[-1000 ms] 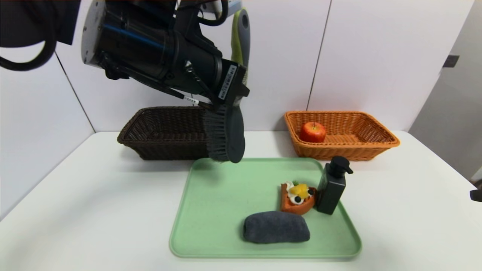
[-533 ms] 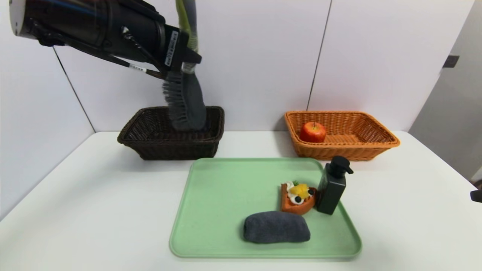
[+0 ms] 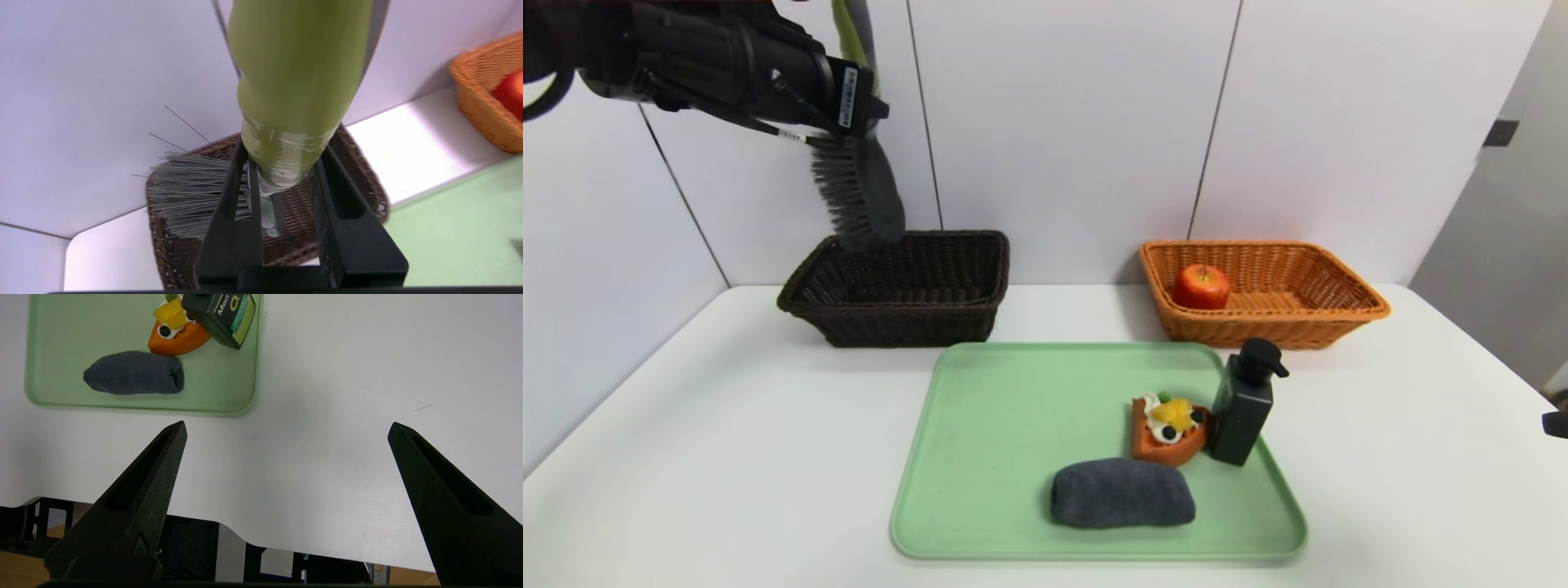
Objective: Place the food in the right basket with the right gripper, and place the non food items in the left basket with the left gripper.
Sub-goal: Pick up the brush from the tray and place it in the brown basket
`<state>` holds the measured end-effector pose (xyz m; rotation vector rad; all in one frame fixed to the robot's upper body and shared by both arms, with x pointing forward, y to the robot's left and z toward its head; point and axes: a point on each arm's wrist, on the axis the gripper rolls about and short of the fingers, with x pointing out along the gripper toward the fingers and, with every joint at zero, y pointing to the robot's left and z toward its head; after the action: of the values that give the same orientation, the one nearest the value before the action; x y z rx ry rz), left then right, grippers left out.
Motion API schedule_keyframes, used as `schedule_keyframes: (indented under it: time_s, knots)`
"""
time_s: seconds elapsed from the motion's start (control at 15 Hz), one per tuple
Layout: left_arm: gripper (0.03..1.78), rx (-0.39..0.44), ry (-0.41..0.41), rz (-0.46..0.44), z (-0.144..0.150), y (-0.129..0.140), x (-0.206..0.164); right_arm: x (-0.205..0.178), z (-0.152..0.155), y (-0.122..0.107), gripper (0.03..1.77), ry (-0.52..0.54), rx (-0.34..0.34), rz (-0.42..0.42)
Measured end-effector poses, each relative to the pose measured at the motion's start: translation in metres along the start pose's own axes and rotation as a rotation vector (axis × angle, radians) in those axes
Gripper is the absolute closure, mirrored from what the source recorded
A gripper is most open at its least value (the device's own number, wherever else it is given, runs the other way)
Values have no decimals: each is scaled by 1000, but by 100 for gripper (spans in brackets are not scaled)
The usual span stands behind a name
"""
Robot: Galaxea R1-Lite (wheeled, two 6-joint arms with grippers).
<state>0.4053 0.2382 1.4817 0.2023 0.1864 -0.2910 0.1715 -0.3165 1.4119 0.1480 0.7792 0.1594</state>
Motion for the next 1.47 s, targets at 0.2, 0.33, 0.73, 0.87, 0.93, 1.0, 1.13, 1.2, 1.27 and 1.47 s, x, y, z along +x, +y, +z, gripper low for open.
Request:
schedule_keyframes:
  time_s: [0.2,0.33,0.73,0.87,0.93,1.0,1.13,1.2,1.27,1.47]
  knots:
    - [143,-2,47,36,-13,12,19,0,0,0,10,1,-2,0]
    - [143,-8,77,45,-22,15,32,0,0,0,10,2,-3,-1]
    - [143,-34,98,49,-39,15,64,0,0,0,10,0,-1,-5]
    - [143,-32,106,44,-42,13,69,0,0,0,10,1,0,-5]
    - [143,-33,109,39,-43,11,71,0,0,0,10,2,-1,-4]
    - [143,-36,112,35,-44,10,73,1,0,0,10,2,-1,-4]
    - [143,-64,107,31,-46,7,78,1,0,0,10,4,-3,-5]
    - [143,-82,107,27,-47,5,81,1,0,0,10,5,-4,-4]
    - [143,-93,114,22,-49,2,83,1,0,0,10,4,-4,-5]
    - [143,-99,125,4,-52,-5,88,1,-1,0,10,4,-4,-6]
